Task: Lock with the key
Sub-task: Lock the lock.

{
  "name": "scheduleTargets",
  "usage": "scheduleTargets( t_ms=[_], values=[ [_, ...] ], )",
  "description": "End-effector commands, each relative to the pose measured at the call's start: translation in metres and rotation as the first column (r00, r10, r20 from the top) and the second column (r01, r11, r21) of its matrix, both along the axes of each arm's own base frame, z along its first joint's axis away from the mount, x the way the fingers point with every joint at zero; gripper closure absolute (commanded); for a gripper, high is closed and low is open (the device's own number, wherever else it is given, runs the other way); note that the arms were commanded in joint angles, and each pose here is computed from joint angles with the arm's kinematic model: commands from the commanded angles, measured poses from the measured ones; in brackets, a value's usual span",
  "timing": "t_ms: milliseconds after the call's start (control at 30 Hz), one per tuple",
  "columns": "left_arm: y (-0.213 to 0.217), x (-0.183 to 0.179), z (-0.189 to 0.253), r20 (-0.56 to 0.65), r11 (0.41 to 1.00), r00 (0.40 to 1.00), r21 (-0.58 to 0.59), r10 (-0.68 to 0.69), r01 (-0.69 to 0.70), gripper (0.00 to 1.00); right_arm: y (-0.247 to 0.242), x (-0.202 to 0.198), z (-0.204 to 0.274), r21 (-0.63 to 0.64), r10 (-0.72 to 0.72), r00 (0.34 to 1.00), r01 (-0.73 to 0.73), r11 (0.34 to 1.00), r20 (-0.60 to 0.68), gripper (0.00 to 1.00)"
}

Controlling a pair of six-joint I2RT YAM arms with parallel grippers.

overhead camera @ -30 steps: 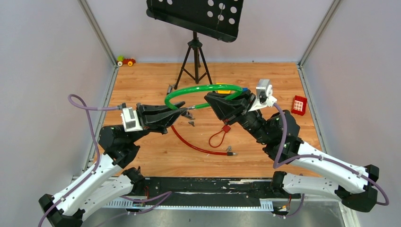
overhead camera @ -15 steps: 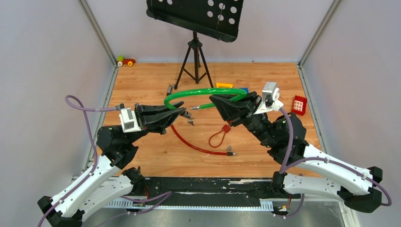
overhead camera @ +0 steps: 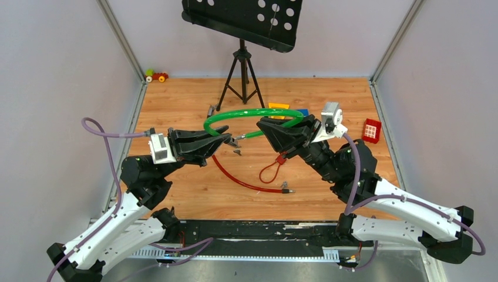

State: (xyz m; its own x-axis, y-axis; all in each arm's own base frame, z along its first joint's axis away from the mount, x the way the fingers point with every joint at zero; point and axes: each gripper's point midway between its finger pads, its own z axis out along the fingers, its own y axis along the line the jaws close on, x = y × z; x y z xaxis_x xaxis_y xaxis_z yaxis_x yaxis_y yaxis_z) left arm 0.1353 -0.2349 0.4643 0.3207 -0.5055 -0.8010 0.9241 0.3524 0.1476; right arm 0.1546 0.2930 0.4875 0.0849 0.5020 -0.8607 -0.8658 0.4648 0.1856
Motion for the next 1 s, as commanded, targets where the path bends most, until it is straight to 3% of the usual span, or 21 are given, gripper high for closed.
scheduleTargets(
  t_ms=[0,967],
  values=[
    [0.002,-0.005,0.011,0.029,1.000,1.000,-0.005,-0.007,0.007,1.00,0.001,-0.011,0.013,0.055,0.061,0.998,-0.061,0.997,0.010,1.00],
    [0.001,-0.004,0.008,0.025,1.000,1.000,-0.001,-0.001,0.001,1.00,0.024,-0.012,-0.001,0.027,0.122,0.992,-0.121,0.992,-0.019,1.00]
  ],
)
